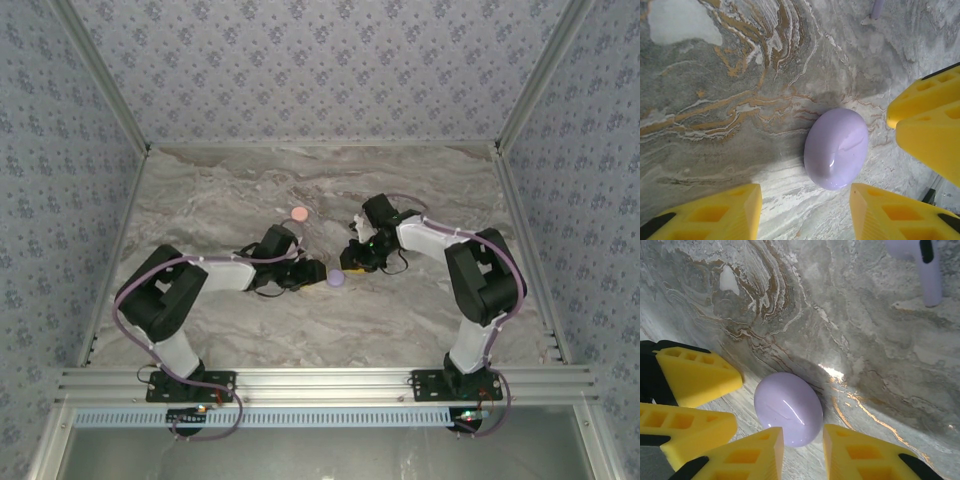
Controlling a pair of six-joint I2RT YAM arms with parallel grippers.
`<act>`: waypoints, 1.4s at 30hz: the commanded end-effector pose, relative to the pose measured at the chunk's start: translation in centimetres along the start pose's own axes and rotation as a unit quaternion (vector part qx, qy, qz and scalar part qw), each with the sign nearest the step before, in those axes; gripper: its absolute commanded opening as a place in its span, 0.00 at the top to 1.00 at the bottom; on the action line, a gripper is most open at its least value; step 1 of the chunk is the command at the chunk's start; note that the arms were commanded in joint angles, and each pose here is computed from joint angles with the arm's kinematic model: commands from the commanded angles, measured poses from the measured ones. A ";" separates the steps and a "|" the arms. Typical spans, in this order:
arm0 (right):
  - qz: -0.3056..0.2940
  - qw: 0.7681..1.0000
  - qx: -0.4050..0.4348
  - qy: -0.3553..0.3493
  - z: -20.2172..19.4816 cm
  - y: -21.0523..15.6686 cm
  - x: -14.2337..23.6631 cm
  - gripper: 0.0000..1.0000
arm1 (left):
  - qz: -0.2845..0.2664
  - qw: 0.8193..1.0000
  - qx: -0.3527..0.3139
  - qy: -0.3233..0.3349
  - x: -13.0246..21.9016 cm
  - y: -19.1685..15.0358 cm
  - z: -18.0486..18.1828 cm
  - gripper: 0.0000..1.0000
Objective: Insert the wireless bluetooth earbuds into the charging case
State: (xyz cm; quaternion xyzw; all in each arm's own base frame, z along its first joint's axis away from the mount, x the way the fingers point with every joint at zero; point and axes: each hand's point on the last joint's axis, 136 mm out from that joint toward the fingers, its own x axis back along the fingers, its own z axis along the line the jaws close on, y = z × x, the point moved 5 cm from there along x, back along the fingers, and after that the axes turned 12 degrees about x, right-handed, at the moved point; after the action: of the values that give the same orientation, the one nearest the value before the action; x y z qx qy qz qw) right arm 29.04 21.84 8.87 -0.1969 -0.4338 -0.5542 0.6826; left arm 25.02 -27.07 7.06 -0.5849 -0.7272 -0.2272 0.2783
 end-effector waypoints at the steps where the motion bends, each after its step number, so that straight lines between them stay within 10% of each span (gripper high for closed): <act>1: 0.014 1.000 -0.011 0.017 0.0 -0.3 -0.8 0.71 | 0.012 1.000 -0.002 -0.012 -0.5 0.1 -0.8 0.52; 42: 0.021 0.999 -0.034 0.031 -0.9 -1.2 -2.4 0.78 | 0.048 0.997 0.033 -0.050 -3.5 -0.3 -0.8 0.64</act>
State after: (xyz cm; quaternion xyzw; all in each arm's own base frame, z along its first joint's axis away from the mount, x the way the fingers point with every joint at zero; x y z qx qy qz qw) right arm 29.04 22.39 7.03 -0.1953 -0.3998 -0.5645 0.6953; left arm 25.84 -29.41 6.49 -0.6115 -0.7248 -0.1604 0.2741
